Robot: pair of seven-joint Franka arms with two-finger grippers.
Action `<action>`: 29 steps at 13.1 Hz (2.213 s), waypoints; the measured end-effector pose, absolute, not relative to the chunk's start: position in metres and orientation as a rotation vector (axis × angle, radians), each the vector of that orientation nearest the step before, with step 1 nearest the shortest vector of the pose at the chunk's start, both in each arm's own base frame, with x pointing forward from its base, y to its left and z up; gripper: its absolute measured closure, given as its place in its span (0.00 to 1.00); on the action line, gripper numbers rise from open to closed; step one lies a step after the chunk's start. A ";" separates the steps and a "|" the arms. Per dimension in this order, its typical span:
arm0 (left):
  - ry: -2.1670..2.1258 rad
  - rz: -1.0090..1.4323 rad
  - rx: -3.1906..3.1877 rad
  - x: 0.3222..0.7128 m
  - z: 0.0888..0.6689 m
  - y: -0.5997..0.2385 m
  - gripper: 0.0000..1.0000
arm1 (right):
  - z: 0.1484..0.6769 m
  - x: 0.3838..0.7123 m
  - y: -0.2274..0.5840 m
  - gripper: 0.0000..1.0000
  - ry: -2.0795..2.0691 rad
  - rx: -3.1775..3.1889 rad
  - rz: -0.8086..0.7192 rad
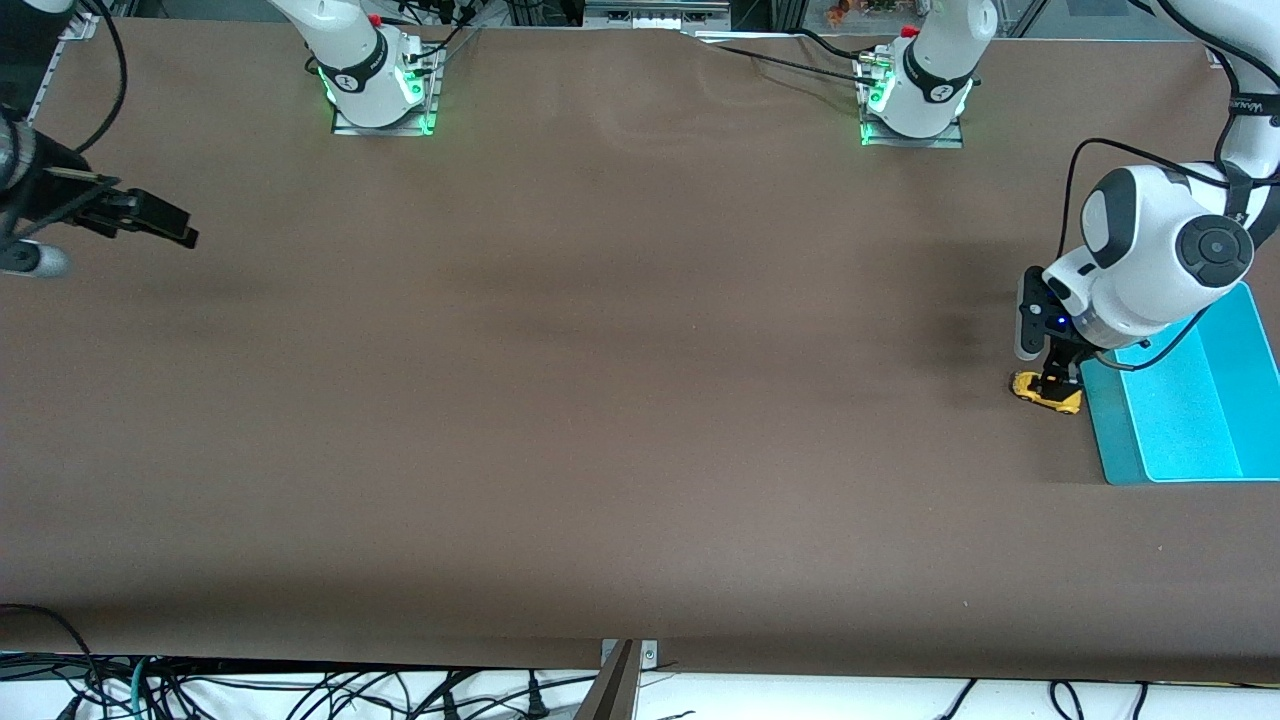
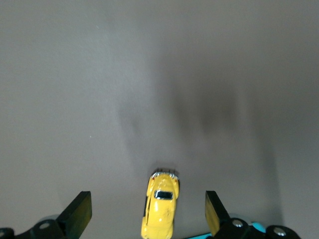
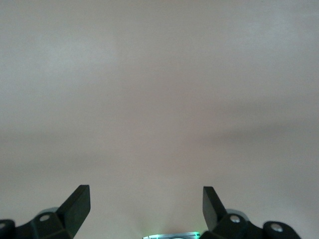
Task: Wind and store yellow beetle car
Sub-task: 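Lower the left gripper and close it on the yellow car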
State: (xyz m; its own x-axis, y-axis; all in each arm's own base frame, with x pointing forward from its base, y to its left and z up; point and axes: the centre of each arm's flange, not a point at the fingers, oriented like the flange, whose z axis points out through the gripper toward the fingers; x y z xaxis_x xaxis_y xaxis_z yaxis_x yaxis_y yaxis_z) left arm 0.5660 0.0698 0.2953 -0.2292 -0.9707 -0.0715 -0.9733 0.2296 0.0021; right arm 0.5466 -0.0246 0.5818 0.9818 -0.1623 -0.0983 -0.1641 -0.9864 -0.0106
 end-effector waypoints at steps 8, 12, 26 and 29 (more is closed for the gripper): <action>2.430 0.030 -1.853 0.541 0.233 0.134 0.00 | 0.589 0.556 -0.046 0.00 0.323 -3.103 0.029; 2.421 0.024 -1.867 0.538 0.213 0.142 0.00 | 0.587 0.556 -0.053 0.00 0.342 -3.100 0.033; 2.396 -0.015 -1.845 0.546 0.197 0.139 0.23 | 0.585 0.558 -0.046 0.00 0.323 -3.103 0.033; 2.396 -0.015 -1.845 0.546 0.197 0.139 0.27 | 0.585 0.558 -0.047 0.00 0.327 -3.102 0.035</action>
State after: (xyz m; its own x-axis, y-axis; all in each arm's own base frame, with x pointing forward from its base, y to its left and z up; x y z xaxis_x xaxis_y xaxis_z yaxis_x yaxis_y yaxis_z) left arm 0.5457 0.1394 0.1970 -0.2510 -0.9641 -0.0864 -0.9629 0.2578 -0.0795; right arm 0.5584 -0.0470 0.5846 0.9778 -0.2079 -0.0249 -0.2084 -0.9778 -0.0194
